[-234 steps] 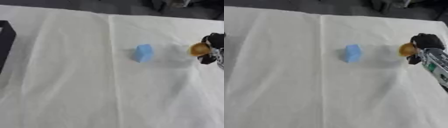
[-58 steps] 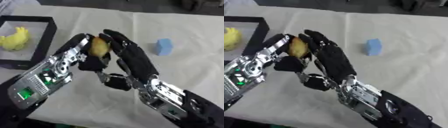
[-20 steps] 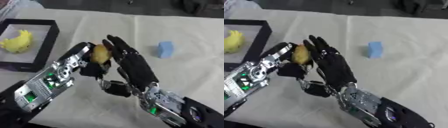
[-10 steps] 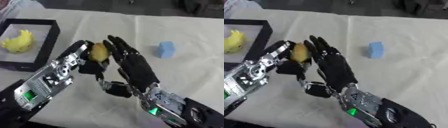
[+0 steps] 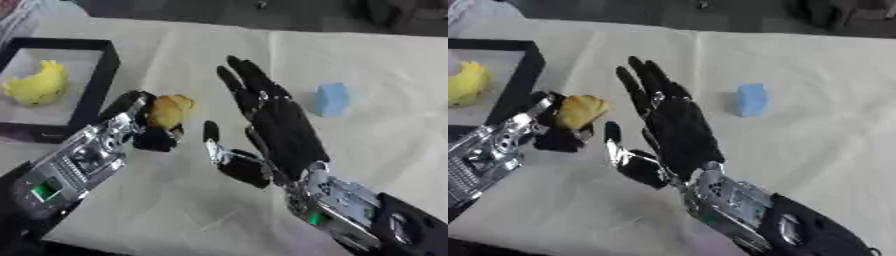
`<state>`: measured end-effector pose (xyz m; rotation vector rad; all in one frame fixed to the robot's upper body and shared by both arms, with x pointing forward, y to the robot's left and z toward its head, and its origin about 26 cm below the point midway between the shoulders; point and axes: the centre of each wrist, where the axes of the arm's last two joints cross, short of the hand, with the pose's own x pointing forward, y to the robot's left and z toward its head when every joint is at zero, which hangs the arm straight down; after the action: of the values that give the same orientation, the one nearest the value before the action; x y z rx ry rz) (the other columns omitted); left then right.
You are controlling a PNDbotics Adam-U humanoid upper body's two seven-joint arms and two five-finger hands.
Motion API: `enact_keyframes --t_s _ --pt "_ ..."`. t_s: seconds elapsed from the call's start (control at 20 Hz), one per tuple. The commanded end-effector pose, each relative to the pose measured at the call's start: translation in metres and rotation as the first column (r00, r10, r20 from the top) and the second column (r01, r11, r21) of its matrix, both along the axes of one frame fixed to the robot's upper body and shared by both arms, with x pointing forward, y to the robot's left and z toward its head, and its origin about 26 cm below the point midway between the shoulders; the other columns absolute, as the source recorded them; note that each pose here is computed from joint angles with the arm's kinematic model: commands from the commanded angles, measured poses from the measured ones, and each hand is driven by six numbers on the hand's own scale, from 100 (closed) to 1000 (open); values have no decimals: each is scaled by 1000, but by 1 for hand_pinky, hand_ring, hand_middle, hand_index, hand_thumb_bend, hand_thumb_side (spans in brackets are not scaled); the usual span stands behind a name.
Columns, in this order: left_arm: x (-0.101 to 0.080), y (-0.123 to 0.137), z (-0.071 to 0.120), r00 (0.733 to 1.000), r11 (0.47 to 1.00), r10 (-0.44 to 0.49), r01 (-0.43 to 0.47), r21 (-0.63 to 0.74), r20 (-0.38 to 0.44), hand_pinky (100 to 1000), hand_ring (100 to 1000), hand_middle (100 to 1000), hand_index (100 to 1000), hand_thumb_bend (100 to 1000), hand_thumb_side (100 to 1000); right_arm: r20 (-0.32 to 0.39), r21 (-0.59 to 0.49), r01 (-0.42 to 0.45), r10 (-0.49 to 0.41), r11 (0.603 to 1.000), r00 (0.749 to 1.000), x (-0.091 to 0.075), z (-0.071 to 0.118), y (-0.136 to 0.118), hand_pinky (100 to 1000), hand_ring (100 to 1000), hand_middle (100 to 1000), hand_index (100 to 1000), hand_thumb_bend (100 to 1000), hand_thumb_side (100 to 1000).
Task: Pick up the objects with one hand, pass them to the other hand, and then place them into the box on the other side of the table.
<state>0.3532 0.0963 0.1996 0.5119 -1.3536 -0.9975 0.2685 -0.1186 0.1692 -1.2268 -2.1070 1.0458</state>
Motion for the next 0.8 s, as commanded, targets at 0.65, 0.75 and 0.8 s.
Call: enact_keyframes --t_s 0.65,0.75,0.8 --pt "4 24 30 994 998 59 -57 -25 94 767 383 439 563 100 133 39 -4 -18 18 1000 999 -2 7 -2 756 964 969 1000 109 539" --pt "3 37 52 990 997 66 -61 -40 128 774 377 439 566 100 140 40 14 -47 46 999 998 -2 7 -2 738 949 937 1000 114 412" --pt "1 45 63 987 997 70 -63 -48 143 777 372 438 566 100 145 43 25 -61 60 998 997 -2 8 -2 730 944 919 991 125 366"
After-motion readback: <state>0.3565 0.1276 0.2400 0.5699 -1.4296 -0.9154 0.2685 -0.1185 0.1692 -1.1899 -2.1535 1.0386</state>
